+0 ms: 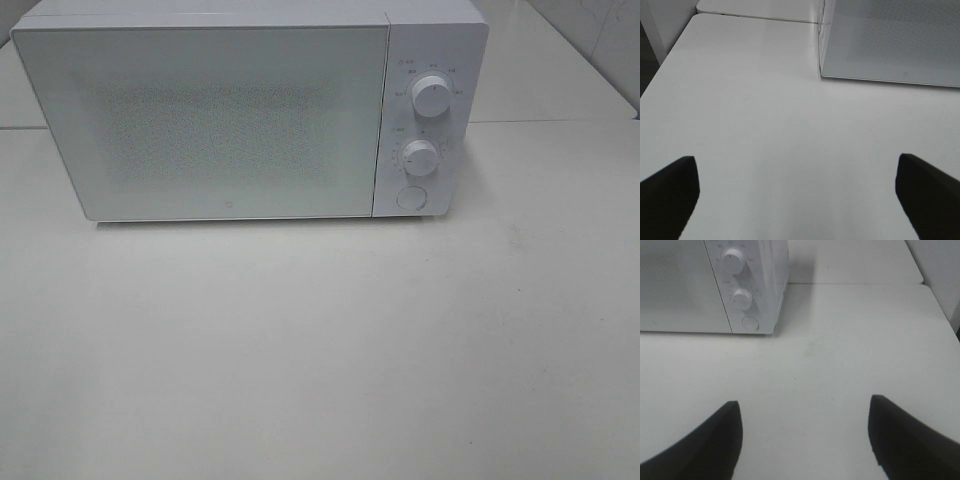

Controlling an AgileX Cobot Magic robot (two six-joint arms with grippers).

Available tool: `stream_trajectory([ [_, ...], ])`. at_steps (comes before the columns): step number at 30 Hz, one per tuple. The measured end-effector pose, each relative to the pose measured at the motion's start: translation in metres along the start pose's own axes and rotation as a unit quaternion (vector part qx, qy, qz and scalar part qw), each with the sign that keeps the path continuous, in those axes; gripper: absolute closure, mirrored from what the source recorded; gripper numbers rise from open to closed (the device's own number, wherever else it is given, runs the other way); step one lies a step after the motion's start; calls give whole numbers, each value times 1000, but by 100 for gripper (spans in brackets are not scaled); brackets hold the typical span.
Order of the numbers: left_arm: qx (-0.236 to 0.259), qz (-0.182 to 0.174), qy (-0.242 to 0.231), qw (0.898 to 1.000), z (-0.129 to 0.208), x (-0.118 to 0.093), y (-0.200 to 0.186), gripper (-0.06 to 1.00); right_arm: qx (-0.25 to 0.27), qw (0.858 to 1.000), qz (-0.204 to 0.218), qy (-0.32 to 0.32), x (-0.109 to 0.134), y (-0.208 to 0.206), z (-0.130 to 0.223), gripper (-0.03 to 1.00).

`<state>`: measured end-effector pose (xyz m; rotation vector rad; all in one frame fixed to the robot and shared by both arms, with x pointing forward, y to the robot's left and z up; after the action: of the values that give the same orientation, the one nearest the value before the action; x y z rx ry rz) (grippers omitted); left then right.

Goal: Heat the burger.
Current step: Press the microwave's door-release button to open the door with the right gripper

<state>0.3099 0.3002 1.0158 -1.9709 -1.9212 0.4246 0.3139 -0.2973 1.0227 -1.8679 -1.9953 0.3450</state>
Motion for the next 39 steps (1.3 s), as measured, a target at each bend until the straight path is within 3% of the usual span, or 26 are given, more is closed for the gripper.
stream_trajectory([
  [12, 0, 0, 0, 1000, 0, 0, 0, -4, -25, 1000, -9, -6, 11, 36, -44, 26],
  [20, 0, 0, 0, 1000, 0, 0, 0, -4, -23, 1000, -13, -16, 19, 86, -70, 26],
  [31, 0, 0, 0, 1000, 0, 0, 0, -4, -40, 999, -25, -17, 28, 131, -88, 26],
  [39, 0, 0, 0, 1000, 0, 0, 0, -4, -93, 994, -46, -19, 35, 172, -82, 26],
])
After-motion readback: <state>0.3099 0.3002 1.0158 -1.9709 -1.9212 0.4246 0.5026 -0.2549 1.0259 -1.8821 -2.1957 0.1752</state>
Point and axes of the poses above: a point on each arm's last joint axis where the gripper is mounted, y pointing out along that axis toward the gripper, x along the wrist's bending axis when the last joint is at zero, z = x × y, the point moved 9 cm from there along y, pointing out along that axis toward the gripper, and after that the axes turned 6 degrees about y, right-handed, at the moved point
